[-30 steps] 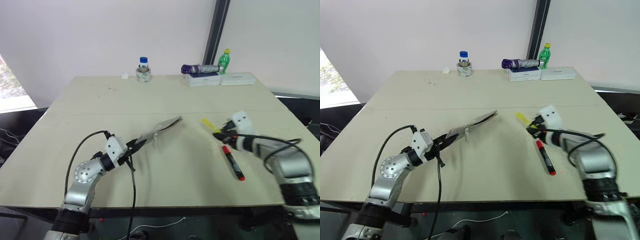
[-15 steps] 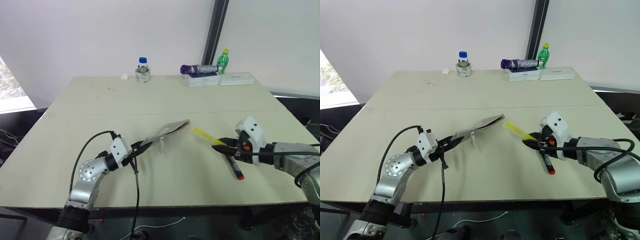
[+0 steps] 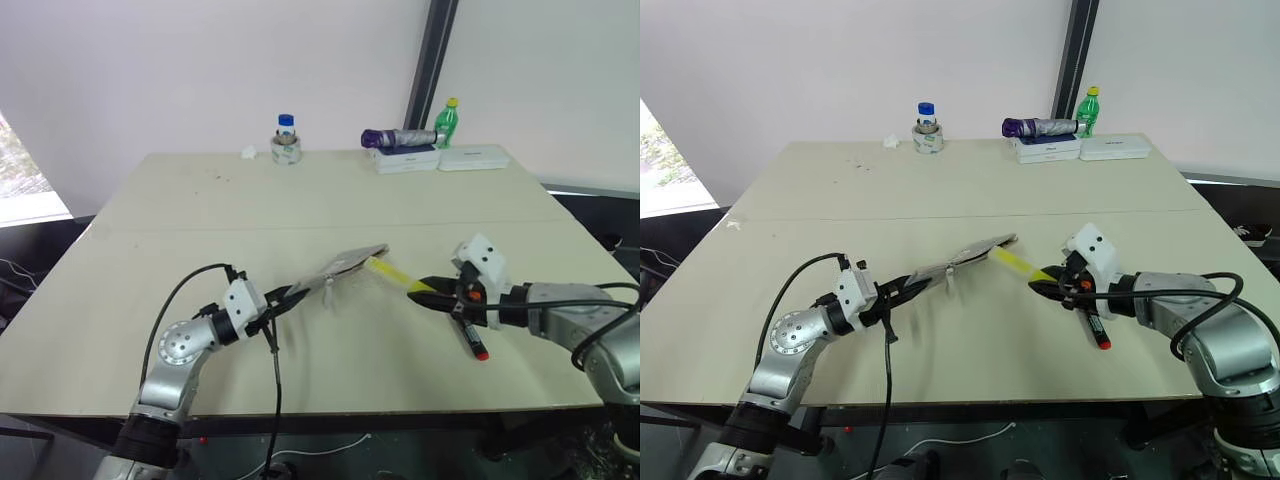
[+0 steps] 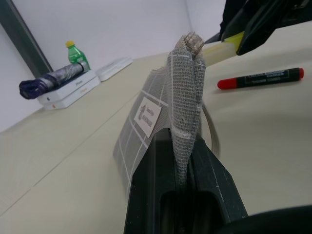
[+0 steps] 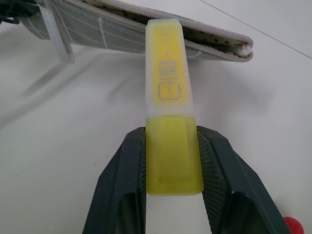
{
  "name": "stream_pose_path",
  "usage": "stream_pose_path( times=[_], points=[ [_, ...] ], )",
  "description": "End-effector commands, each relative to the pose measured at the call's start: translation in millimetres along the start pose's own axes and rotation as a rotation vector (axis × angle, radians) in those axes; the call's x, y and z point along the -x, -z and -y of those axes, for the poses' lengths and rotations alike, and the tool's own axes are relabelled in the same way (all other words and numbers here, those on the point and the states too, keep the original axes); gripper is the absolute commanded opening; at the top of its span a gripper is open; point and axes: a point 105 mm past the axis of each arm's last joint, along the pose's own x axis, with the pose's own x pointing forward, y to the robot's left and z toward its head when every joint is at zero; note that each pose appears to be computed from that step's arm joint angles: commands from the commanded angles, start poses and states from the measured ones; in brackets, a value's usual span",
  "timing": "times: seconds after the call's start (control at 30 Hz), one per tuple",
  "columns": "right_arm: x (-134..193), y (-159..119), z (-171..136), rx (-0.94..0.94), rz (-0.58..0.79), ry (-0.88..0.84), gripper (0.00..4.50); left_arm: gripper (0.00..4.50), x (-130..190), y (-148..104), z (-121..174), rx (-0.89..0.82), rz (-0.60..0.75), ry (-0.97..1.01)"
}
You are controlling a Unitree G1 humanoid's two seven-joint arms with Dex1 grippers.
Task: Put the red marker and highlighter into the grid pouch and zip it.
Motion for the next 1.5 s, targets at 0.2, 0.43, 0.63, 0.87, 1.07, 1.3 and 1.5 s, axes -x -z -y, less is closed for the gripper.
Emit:
stream_pose_path(
  times=[0.2, 0.43, 0.63, 0.87, 1.07, 1.3, 1.5],
  points=[
    [-1.1, -9.9, -7.4, 0.040, 0.025, -0.042, 0.90, 0.00, 0.5, -13.0, 4.1, -0.056, 0.033, 0.034],
    [0.9, -9.1, -17.3, 0.072, 0.006, -0.091, 0.90, 0.00, 1.5, -9.5, 10.1, -0.089, 0.014, 0.098],
    [3.2, -12.9, -21.1, 0.092, 0.011, -0.106, 0.90, 0.00, 2.1, -8.9, 11.0, -0.091, 0.015, 0.108],
    [-5.8, -4.4, -32.6, 0.153, -0.062, -0.173, 0.90, 0.00, -2.4, -15.6, 22.9, -0.142, 0.037, 0.215],
    [-14.3, 4.4, -46.8, 0.213, -0.112, -0.271, 0.90, 0.00, -3.1, -19.3, 37.8, -0.205, 0.050, 0.350],
    [-13.1, 16.3, -47.6, 0.307, -0.190, -0.319, 0.90, 0.00, 0.9, -19.8, 44.7, -0.252, 0.050, 0.444],
    [-3.6, 10.9, -34.4, 0.309, -0.175, -0.255, 0.90, 0.00, 1.7, -17.8, 33.7, -0.229, 0.043, 0.378]
  ],
)
